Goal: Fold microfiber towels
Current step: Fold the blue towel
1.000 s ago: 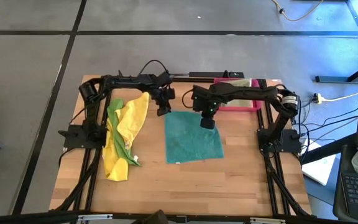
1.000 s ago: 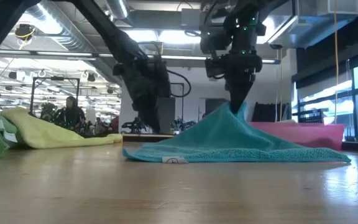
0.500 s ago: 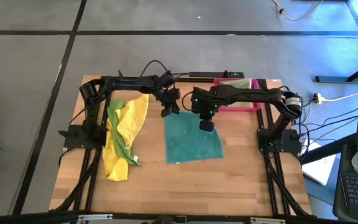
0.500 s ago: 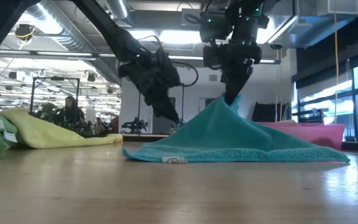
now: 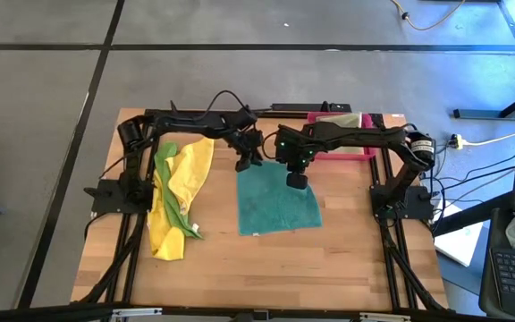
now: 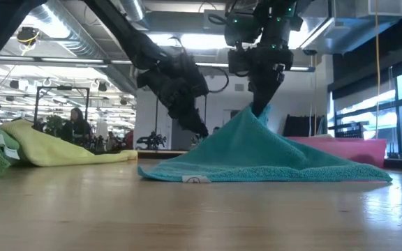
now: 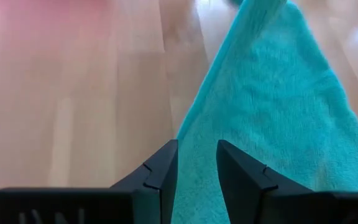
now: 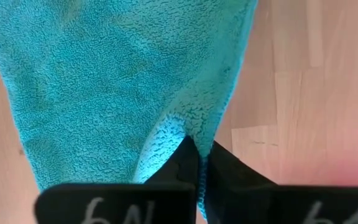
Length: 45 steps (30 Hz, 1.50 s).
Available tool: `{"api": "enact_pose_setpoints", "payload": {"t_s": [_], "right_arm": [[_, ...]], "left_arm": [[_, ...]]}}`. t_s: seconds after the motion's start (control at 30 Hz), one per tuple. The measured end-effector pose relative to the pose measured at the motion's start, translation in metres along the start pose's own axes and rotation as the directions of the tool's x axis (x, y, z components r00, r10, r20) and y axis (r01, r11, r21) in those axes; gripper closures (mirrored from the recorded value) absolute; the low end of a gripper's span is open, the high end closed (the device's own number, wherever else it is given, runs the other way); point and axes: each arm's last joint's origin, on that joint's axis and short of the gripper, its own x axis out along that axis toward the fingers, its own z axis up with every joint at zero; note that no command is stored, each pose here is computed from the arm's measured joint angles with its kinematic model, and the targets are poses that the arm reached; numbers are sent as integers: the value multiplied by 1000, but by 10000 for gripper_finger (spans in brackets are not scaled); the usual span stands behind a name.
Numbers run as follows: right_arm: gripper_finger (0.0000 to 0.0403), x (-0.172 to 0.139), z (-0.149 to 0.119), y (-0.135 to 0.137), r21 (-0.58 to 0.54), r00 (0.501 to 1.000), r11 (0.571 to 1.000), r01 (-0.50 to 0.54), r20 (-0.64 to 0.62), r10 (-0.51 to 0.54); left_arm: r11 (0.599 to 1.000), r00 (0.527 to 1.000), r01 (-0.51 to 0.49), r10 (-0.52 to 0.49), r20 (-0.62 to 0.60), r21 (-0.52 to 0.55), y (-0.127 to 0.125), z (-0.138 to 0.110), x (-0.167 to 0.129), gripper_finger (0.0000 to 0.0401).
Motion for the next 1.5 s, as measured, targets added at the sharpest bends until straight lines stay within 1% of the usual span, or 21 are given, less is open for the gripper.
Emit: {"api": "enact_pose_setpoints", "payload": {"t_s": [0.1, 0.17, 0.27, 0.47, 0.63, 0.73, 0.83, 0.9, 1.0, 1.13, 1.23, 1.33, 1.43, 1.5], "right_arm": [[399, 0, 0, 1, -4, 1000, 1000, -8, 0, 8], [397, 0, 0, 3, -7, 1000, 1000, -10, -2, 10], [396, -3, -1, 5, -12, 1000, 1000, -12, -3, 12], [398, -6, -1, 6, -20, 1000, 1000, -11, 8, 12], [397, -7, -1, 6, -20, 1000, 1000, -12, 14, 12], [399, -7, -1, 7, -21, 1000, 1000, -12, 15, 12], [396, -7, 0, 7, -21, 1000, 1000, -11, 22, 12], [395, -7, 0, 7, -22, 1000, 1000, -11, 26, 11], [398, -7, 0, 7, -21, 1000, 1000, -11, 28, 11], [398, -7, 0, 7, -17, 1000, 1000, -13, 28, 13], [395, -7, 0, 7, 1, 1000, 1000, -14, 28, 13], [396, -7, 0, 7, 7, 999, 1000, -30, 30, 30], [399, -7, 1, 8, 8, 998, 998, -56, 32, 56], [398, -7, 1, 9, 11, 998, 998, -58, 32, 58]], "left_arm": [[999, 999, -11, 10, -40, -43, 3, -7, 8, 298], [997, 997, -56, 52, -64, -61, 5, -9, 10, 298], [990, 988, -131, 125, -88, -58, 7, -9, 9, 298], [986, 986, -147, 141, -90, -75, 14, -12, 4, 298], [996, 998, -57, 59, 29, -62, 19, -4, -2, 298], [1000, 996, 22, -21, 89, -17, 17, 7, -5, 298], [996, 991, 75, -80, 109, 44, 11, 13, -1, 298], [994, 990, 90, -96, 105, 61, 8, 14, 3, 298], [996, 993, 75, -79, 85, 53, 7, 12, 11, 298], [1000, 999, -13, 12, 35, 20, 11, 6, 18, 298], [997, 997, -68, 67, 38, 24, 13, 8, 18, 298], [998, 996, -66, 65, 65, 14, 16, 14, 15, 298], [997, 991, -68, 62, 121, 41, 17, 25, 11, 298], [997, 986, -49, 38, 162, 60, 17, 30, 10, 298]]}}
